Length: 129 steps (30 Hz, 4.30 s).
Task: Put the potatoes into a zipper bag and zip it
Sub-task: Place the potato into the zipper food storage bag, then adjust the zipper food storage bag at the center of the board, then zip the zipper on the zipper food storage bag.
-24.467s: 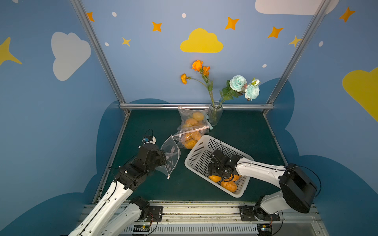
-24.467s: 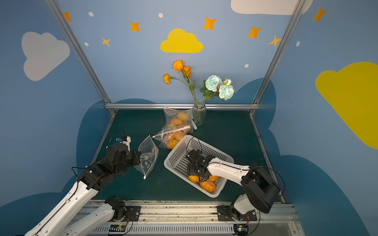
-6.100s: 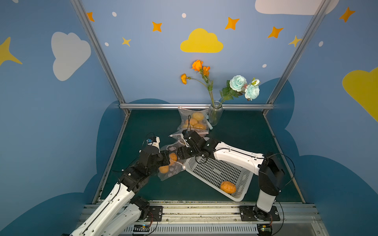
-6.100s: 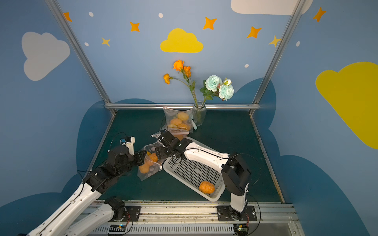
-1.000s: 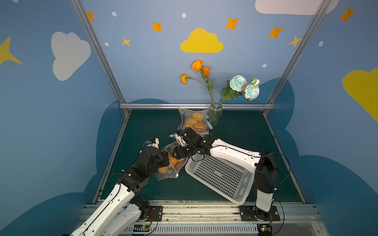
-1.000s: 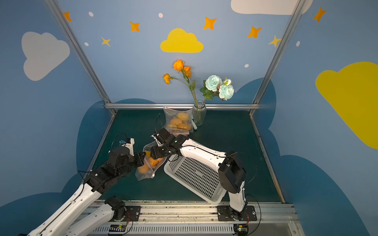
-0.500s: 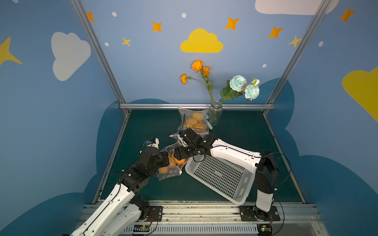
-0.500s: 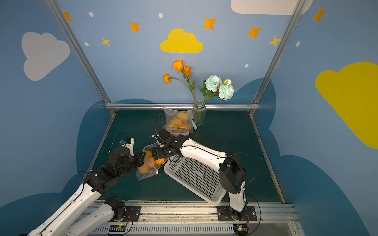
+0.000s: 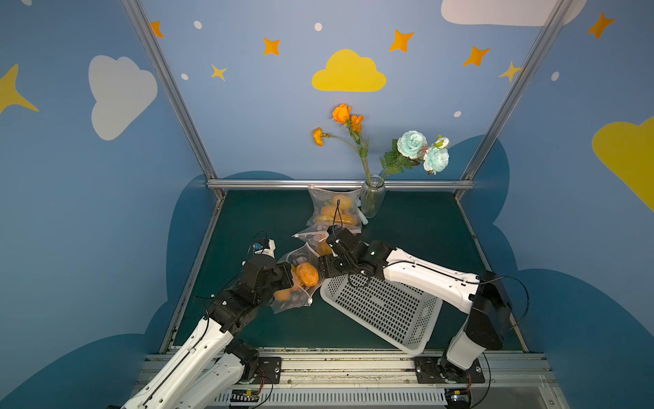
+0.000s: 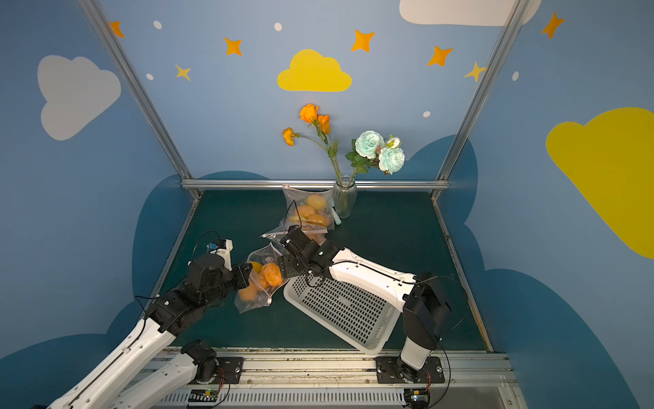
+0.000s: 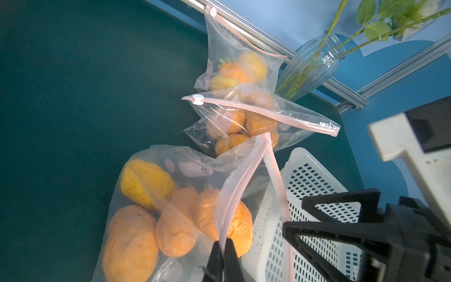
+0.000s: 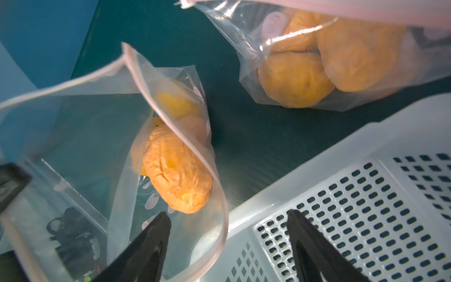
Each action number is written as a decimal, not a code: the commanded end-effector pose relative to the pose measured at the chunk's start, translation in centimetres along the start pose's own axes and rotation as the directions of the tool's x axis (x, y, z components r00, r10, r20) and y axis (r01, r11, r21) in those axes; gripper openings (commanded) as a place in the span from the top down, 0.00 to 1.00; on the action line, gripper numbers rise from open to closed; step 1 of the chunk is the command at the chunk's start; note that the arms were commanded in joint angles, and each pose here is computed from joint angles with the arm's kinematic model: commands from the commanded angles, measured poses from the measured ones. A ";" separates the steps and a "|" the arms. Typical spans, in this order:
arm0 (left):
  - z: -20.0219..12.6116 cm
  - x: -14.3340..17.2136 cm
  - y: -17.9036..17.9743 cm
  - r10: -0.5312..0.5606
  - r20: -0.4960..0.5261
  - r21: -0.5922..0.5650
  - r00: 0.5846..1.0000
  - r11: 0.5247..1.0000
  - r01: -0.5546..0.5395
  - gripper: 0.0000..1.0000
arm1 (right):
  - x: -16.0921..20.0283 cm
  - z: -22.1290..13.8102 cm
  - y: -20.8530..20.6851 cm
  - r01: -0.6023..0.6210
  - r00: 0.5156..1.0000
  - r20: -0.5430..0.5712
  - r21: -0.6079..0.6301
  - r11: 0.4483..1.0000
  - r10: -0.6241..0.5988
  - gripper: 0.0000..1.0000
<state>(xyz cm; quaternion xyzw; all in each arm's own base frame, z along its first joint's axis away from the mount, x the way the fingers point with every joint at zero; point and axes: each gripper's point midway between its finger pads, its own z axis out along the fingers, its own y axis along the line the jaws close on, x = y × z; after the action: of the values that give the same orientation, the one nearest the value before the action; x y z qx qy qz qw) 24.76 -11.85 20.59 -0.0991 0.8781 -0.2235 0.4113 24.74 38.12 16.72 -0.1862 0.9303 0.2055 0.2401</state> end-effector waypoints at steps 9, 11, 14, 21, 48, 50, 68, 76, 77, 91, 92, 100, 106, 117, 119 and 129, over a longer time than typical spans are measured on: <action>-0.5 -0.2 0.1 -0.006 0.017 0.003 1.000 1.000 0.006 0.97 | -2.6 1.1 2.1 0.082 0.996 0.045 -0.079 0.994 -0.078 0.88; -0.7 -0.4 0.1 -0.010 0.029 0.004 1.000 1.000 0.010 0.97 | -3.6 0.8 2.5 0.090 0.994 0.074 -0.089 0.992 -0.084 0.95; -0.9 -0.5 0.2 -0.020 0.042 0.008 0.999 1.000 0.019 0.97 | -4.9 -0.1 3.1 0.132 0.987 0.107 -0.096 0.987 -0.122 1.00; -1.4 -1.2 0.2 -0.048 0.069 0.001 0.996 0.999 0.048 0.97 | -6.7 -2.5 4.8 0.238 0.958 0.201 -0.148 0.960 -0.207 1.00; 0.8 -1.9 2.6 -0.183 0.084 -0.155 0.980 0.969 0.194 0.97 | -9.8 -2.6 9.3 0.441 0.878 0.324 -0.254 0.861 -0.354 0.70; 1.1 -1.7 2.8 -0.188 0.071 -0.160 0.980 0.967 0.198 0.97 | -9.7 -3.0 8.9 0.451 0.867 0.345 -0.242 0.859 -0.359 0.60; 1.5 -1.6 4.8 -0.252 0.055 -0.172 0.966 0.951 0.258 0.97 | -4.9 -8.5 3.4 0.501 0.677 0.681 -0.148 0.853 -0.279 0.21; 1.3 -1.6 4.8 -0.255 0.057 -0.158 0.965 0.952 0.261 0.97 | -0.5 -5.1 6.1 0.673 0.671 0.620 -0.280 0.684 -0.406 0.35; 1.2 -1.6 4.8 -0.255 0.058 -0.156 0.965 0.953 0.261 0.97 | -0.1 -4.9 6.3 0.673 0.680 0.612 -0.302 0.675 -0.404 0.37; 1.4 -1.6 5.0 -0.261 0.056 -0.163 0.964 0.950 0.267 0.97 | 3.2 -1.9 8.7 0.772 0.604 0.654 -0.338 0.539 -0.455 0.39; 1.4 -1.6 5.0 -0.262 0.054 -0.163 0.964 0.950 0.267 0.97 | 3.1 -1.8 8.8 0.771 0.603 0.656 -0.332 0.543 -0.455 0.39; 1.4 -1.6 5.2 -0.265 0.055 -0.165 0.963 0.949 0.270 0.97 | 2.2 -1.3 8.3 0.755 0.601 0.661 -0.285 0.590 -0.449 0.40; 1.5 -1.5 5.2 -0.269 0.049 -0.161 0.962 0.948 0.274 0.97 | 1.0 -1.1 8.5 0.732 0.597 0.692 -0.263 0.629 -0.406 0.46; 1.6 -1.5 5.3 -0.271 0.045 -0.162 0.962 0.948 0.275 0.97 | 0.6 -0.6 9.3 0.728 0.589 0.717 -0.271 0.630 -0.373 0.54; 1.6 -1.5 5.3 -0.271 0.045 -0.162 0.962 0.948 0.275 0.97 | 0.7 -0.9 9.5 0.735 0.577 0.731 -0.270 0.621 -0.364 0.52; 1.6 -1.5 5.3 -0.274 0.045 -0.160 0.961 0.947 0.277 0.97 | 0.8 -0.9 9.4 0.737 0.552 0.751 -0.235 0.634 -0.363 0.63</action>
<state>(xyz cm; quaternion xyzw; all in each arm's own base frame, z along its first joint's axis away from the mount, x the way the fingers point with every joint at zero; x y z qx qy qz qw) 27.13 -7.12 18.49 -0.2633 0.8630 -0.2064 0.3786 19.36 45.36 19.76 -0.4637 0.5835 0.4156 0.5214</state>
